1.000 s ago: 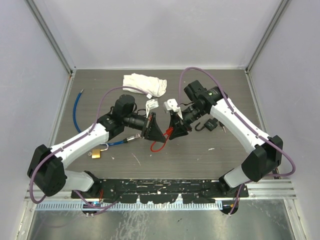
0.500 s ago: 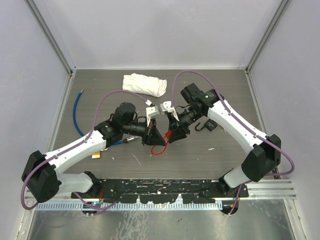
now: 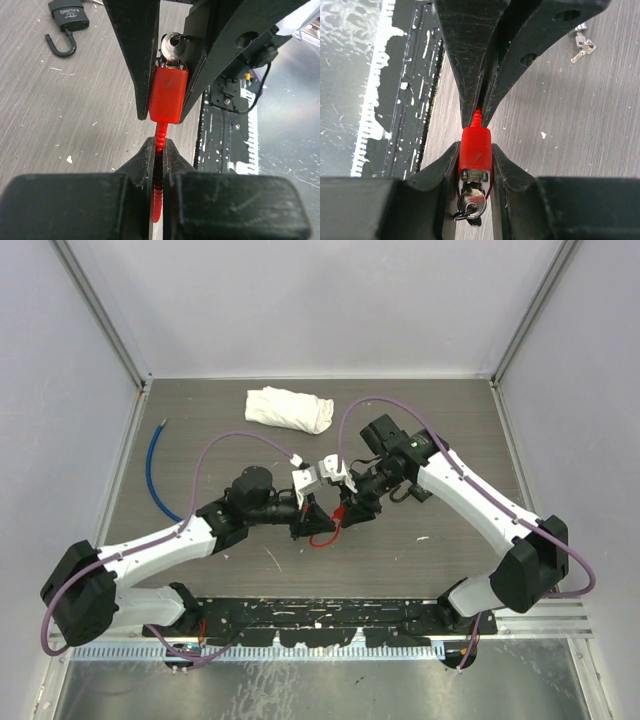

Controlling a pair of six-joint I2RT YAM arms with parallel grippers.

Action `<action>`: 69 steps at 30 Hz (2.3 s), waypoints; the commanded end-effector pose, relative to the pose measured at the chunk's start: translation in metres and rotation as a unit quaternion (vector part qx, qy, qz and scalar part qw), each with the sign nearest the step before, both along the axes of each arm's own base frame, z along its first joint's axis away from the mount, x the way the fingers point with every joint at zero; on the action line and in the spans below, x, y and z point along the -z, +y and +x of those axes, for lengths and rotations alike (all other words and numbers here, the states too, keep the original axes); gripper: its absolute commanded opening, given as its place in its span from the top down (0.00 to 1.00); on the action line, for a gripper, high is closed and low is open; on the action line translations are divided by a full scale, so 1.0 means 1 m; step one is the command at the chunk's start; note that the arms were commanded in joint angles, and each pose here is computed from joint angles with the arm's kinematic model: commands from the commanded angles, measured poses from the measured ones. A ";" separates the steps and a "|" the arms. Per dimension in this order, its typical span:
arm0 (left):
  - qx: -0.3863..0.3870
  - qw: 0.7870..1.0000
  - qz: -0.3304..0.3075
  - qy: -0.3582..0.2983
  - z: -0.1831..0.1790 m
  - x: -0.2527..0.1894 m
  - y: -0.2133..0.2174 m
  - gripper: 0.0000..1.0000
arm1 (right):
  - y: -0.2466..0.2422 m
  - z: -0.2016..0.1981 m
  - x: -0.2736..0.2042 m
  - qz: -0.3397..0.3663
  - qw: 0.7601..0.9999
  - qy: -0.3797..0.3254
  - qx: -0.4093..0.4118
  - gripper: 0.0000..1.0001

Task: Lock with the key
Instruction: Lock the lock.

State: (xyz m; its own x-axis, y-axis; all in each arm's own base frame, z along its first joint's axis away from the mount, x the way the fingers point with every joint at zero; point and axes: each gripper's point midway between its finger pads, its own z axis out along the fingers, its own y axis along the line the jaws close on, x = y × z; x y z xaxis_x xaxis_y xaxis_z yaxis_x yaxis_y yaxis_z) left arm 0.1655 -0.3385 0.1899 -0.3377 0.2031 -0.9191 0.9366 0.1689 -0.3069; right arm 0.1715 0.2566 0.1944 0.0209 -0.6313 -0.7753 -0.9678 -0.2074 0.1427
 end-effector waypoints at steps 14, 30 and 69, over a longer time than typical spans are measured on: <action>-0.051 0.990 -0.036 -0.125 0.042 -0.012 -0.019 1.00 | 0.005 0.001 0.006 -0.027 0.999 -0.024 0.005 0.83; -0.025 0.991 -0.031 -0.130 0.032 -0.006 -0.017 1.00 | 0.010 0.006 -0.021 -0.008 0.999 -0.031 0.009 0.55; 0.010 0.991 -0.069 -0.115 0.006 -0.024 -0.010 1.00 | -0.046 0.015 -0.085 0.159 0.980 -0.116 0.029 0.29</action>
State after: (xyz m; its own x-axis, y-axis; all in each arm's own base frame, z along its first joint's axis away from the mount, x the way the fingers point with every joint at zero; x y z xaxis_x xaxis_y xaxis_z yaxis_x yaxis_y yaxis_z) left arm 0.1761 -0.3409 0.1763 -0.1810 0.1702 -0.9686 0.9725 0.1781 -0.1504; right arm 0.1890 0.2068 0.2691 0.0131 -0.4183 -0.9082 -0.9986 -0.0511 0.0092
